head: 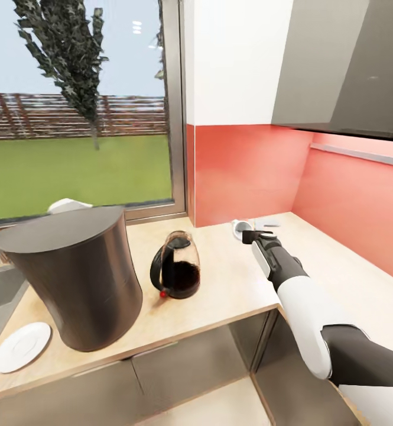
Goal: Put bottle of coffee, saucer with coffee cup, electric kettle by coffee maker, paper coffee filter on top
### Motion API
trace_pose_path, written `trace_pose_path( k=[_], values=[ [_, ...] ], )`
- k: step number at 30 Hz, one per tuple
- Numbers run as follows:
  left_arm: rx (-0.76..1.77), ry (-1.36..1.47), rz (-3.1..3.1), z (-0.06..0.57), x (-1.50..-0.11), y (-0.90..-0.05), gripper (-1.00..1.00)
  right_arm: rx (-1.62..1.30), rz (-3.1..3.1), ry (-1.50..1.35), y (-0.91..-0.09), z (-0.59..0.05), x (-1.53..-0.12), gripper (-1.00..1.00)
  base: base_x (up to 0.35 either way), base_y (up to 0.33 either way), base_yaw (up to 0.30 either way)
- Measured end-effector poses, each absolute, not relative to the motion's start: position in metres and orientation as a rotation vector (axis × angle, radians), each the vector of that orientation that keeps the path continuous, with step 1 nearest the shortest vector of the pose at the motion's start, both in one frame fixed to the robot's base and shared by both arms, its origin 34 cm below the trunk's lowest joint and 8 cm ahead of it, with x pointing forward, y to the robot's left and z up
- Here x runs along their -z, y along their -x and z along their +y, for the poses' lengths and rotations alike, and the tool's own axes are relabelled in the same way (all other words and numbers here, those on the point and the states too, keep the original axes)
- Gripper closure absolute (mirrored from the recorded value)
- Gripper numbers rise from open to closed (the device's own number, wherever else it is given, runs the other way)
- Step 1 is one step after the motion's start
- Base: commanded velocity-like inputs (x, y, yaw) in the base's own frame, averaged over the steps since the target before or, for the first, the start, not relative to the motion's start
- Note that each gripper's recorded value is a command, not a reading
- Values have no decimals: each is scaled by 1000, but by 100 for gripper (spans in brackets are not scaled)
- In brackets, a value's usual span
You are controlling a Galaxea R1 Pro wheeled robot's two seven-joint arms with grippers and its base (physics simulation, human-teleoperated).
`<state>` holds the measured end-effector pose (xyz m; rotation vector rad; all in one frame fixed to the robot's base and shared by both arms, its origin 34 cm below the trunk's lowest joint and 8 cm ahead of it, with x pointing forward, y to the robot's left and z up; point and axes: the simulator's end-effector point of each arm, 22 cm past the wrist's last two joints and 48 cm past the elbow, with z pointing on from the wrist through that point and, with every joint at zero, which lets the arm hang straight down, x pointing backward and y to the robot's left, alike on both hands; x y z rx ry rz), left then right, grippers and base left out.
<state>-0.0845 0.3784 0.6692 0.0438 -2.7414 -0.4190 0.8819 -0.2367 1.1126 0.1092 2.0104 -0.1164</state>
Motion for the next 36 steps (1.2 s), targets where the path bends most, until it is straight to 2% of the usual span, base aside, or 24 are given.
trace_pose_path(
  k=[24, 36],
  values=[
    [419, -45, -2745, 378, -669, 83, -100, 117, 2010, -109, -882, -237, -1113, 100, -337, -1, 1],
    [424, -51, -2762, 379, -666, 76, -100, 117, 1997, -109, -880, -237, -1123, 100, -337, -67, 73]
  ],
)
